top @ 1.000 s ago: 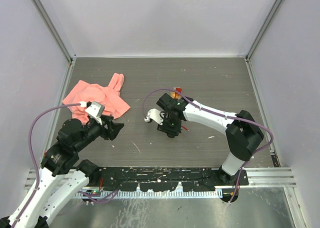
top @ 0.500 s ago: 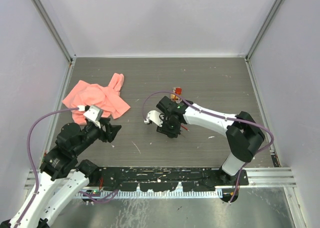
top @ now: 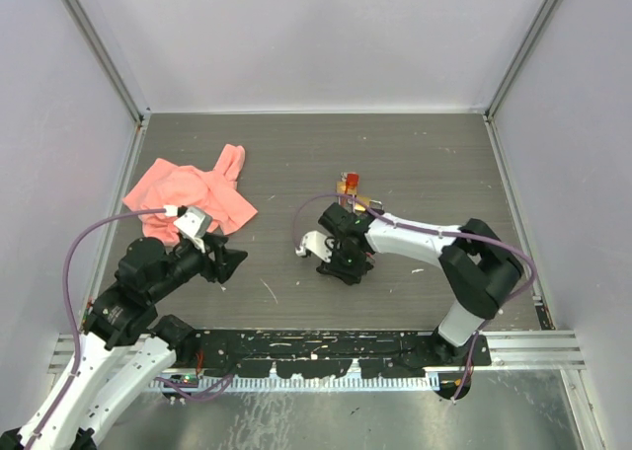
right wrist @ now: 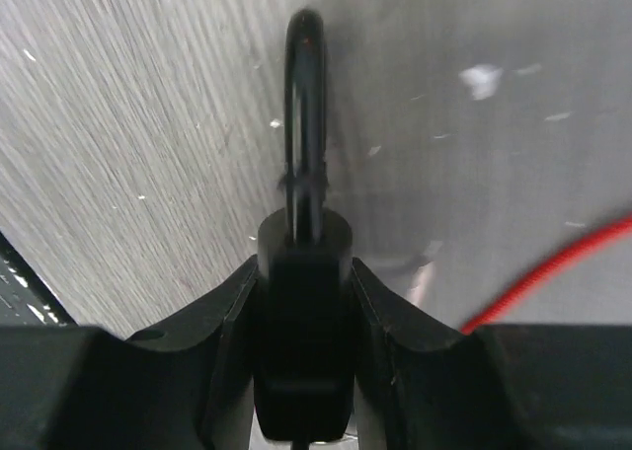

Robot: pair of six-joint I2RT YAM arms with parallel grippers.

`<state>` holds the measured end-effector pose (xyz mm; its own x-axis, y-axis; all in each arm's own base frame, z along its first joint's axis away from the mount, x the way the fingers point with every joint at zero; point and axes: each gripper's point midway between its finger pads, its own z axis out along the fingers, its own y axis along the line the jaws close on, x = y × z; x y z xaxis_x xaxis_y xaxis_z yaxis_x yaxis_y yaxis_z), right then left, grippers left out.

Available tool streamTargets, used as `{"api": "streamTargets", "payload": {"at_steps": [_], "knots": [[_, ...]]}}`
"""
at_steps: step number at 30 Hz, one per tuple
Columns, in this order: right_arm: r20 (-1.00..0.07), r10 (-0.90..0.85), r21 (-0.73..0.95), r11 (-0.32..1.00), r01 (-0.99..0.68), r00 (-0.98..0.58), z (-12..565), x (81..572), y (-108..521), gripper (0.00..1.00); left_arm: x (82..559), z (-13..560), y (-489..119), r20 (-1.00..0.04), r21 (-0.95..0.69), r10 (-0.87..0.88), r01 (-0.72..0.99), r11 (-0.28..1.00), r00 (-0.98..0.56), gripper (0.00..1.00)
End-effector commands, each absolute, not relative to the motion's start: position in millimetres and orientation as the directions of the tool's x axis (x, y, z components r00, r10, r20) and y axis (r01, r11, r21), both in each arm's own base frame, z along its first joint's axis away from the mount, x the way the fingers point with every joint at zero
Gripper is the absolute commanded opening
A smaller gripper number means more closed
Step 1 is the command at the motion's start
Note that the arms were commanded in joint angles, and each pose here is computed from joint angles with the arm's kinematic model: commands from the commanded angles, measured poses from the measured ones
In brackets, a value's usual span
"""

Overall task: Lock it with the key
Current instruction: Lock the lock.

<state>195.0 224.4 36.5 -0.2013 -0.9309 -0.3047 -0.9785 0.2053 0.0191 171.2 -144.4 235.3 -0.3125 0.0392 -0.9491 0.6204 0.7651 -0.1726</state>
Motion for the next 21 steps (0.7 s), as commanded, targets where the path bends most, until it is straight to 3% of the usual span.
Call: {"api": "streamTargets", "payload": {"at_steps": [1,8,15,21], "knots": [[-0.252,-0.938,0.101,0.217,-0.971,-0.236,11,178,214,0.01,173,249,-152,-0.960,-0.186,0.005,0.648,0.739,-0.281,0.59],[-0.351,-0.900,0.079,0.247,-0.966,-0.259,38,197,231,0.01,172,242,-159,-0.950,-0.216,0.004,0.664,0.716,-0.314,0.62],[-0.518,-0.826,0.137,0.179,-0.974,-0.224,96,209,251,0.01,156,249,-210,-0.943,-0.315,-0.050,0.832,0.457,-0.330,0.61],[-0.610,-0.775,0.138,0.101,-0.985,-0.164,137,201,263,0.01,163,261,-237,-0.984,-0.178,-0.082,0.906,0.384,-0.159,0.62]]}}
